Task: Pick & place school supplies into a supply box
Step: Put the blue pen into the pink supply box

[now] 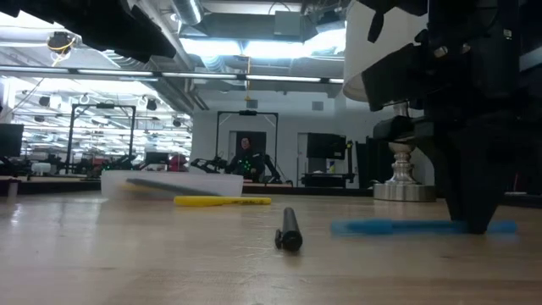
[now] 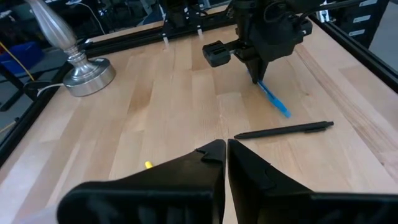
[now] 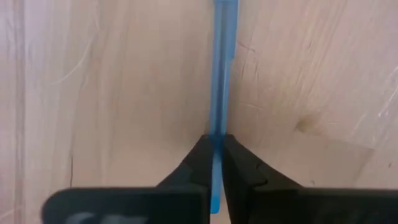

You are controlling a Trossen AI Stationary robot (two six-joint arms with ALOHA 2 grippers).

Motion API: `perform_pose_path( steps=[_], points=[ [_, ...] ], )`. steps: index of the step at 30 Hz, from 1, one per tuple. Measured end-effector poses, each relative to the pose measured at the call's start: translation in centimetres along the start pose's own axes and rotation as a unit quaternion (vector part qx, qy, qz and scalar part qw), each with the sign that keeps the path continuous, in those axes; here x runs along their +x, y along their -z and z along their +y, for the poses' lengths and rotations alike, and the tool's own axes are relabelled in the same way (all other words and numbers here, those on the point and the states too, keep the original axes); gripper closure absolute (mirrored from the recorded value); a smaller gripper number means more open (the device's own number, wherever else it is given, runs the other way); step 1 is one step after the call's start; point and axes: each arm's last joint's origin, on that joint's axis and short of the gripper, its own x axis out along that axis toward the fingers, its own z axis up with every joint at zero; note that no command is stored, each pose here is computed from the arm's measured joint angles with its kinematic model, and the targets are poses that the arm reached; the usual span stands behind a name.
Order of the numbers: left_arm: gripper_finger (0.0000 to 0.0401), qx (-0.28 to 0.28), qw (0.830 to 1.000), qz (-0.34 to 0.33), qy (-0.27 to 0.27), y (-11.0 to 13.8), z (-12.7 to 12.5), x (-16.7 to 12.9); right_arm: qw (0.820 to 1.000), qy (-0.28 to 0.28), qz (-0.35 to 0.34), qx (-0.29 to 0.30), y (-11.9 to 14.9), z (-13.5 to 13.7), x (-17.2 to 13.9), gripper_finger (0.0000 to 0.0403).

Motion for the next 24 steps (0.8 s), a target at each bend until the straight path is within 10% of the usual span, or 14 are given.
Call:
perform_pose_path(
  steps=[24],
  points=[
    [0.0388,-0.004,1.0,-0.001,0.001,0.0,0.0,0.0,0.998,-0.025,-0.051,-0.002,0.3,1.5,-5.4,0.0387]
  ],
)
